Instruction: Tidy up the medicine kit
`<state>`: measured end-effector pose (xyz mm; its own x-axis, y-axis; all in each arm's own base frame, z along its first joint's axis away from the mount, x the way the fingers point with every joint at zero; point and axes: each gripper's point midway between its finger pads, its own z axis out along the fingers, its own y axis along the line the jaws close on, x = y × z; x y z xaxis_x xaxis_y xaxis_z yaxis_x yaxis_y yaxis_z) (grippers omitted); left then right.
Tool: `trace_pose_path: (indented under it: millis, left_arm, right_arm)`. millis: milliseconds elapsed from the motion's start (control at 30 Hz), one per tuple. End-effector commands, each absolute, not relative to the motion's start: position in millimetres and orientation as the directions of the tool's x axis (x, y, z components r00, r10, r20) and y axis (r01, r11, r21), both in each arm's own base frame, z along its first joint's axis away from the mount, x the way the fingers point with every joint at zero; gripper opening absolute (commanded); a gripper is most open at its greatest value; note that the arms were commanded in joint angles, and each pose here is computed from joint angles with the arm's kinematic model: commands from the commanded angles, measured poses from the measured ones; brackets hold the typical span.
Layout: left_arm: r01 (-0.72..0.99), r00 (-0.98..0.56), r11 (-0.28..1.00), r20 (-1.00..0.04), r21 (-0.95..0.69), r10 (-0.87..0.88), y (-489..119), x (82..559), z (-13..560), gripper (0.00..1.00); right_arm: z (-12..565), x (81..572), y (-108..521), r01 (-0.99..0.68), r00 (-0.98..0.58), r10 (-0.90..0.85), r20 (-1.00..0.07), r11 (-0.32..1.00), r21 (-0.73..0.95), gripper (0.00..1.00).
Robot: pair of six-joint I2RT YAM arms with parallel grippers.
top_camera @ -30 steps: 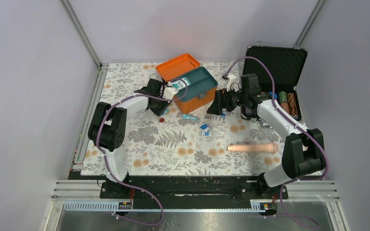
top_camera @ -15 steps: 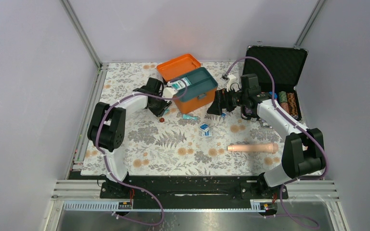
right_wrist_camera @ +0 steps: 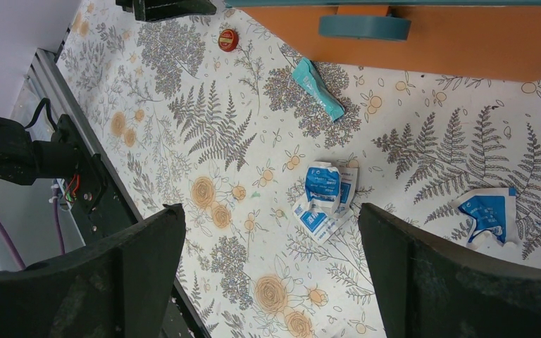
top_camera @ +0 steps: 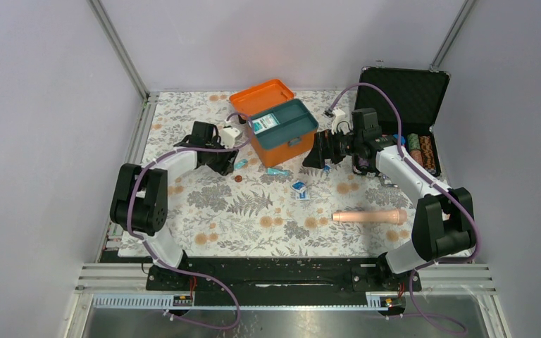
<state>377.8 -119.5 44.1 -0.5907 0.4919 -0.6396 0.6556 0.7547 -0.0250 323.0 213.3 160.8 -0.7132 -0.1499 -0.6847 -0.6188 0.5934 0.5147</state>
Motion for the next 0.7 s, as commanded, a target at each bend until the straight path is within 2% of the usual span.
trace_pose_path:
  millis: [0, 267, 500, 667]
  left_arm:
    - [0.651, -0.565, 0.758, -0.691, -0.039, 0.450, -130.2, 398.5, 57.4, 0.48]
    - [0.661, -0.622, 0.746, -0.615, -0.081, 0.484, -131.2, 400.5, 38.4, 0.48]
    - [0.664, -0.653, 0.741, -0.563, -0.104, 0.506, -134.1, 403.9, 30.7, 0.31]
    - [0.705, -0.627, 0.700, -0.559, -0.110, 0.543, -142.6, 395.0, 29.6, 0.25]
  right_arm:
    - [176.3, 331.8, 212.8, -0.648, -0.669, -0.145, -0.729, 0.594, 0.477, 0.99]
    - [175.6, 332.4, 213.1, -0.648, -0.671, -0.146, -0.727, 0.593, 0.478, 0.99]
    - [171.9, 333.9, 214.1, -0.644, -0.677, -0.148, -0.720, 0.592, 0.484, 0.99]
    - [171.2, 336.2, 215.0, -0.644, -0.679, -0.149, -0.719, 0.591, 0.486, 0.99]
